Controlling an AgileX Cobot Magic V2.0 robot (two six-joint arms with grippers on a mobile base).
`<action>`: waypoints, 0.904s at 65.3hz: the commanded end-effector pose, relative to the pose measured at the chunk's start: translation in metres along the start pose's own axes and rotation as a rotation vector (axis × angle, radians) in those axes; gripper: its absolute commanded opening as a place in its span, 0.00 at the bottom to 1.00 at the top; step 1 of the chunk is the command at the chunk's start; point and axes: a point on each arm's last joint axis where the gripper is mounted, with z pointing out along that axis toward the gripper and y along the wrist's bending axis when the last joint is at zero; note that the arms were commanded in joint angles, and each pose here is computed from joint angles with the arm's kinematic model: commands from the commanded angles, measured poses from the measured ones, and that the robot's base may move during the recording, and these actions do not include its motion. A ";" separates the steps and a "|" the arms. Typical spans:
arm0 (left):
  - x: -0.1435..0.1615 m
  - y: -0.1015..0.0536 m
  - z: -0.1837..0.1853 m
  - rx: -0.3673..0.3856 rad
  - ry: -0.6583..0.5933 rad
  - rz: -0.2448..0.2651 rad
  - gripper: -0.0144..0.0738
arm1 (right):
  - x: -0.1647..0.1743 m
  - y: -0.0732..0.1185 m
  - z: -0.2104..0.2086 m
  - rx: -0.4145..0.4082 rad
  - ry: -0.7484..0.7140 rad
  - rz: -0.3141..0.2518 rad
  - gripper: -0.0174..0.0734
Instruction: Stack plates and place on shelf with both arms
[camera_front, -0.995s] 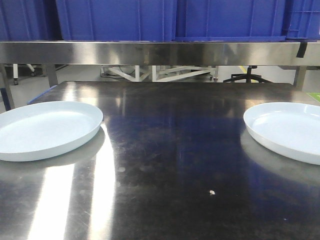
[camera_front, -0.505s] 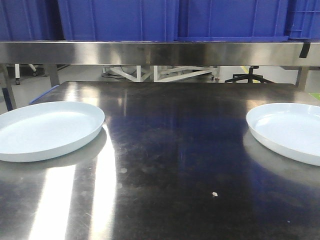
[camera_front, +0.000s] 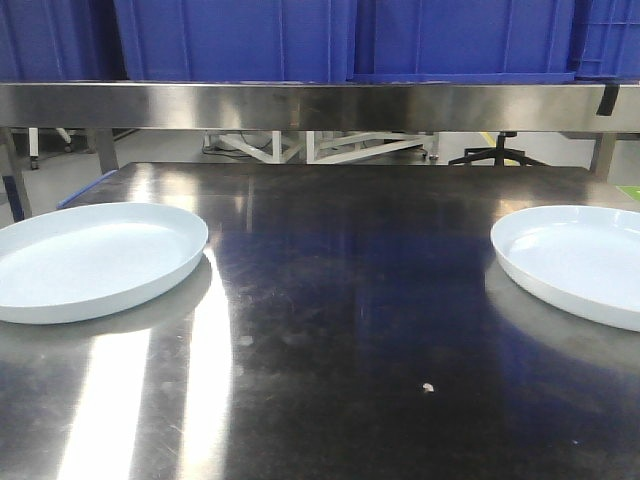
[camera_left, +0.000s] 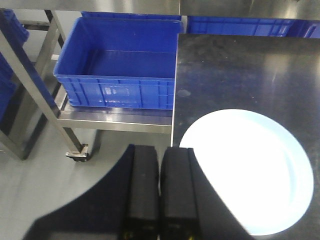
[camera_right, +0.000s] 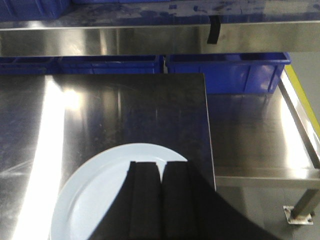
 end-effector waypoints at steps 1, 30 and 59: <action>-0.016 -0.003 -0.008 0.032 -0.114 -0.023 0.26 | -0.013 0.001 0.002 0.001 -0.037 -0.011 0.27; -0.018 -0.006 0.022 0.037 -0.050 -0.026 0.87 | -0.007 0.000 0.010 0.012 0.023 -0.013 0.81; 0.003 -0.016 0.131 0.051 0.215 -0.056 0.83 | -0.009 0.000 0.010 0.008 0.007 -0.013 0.81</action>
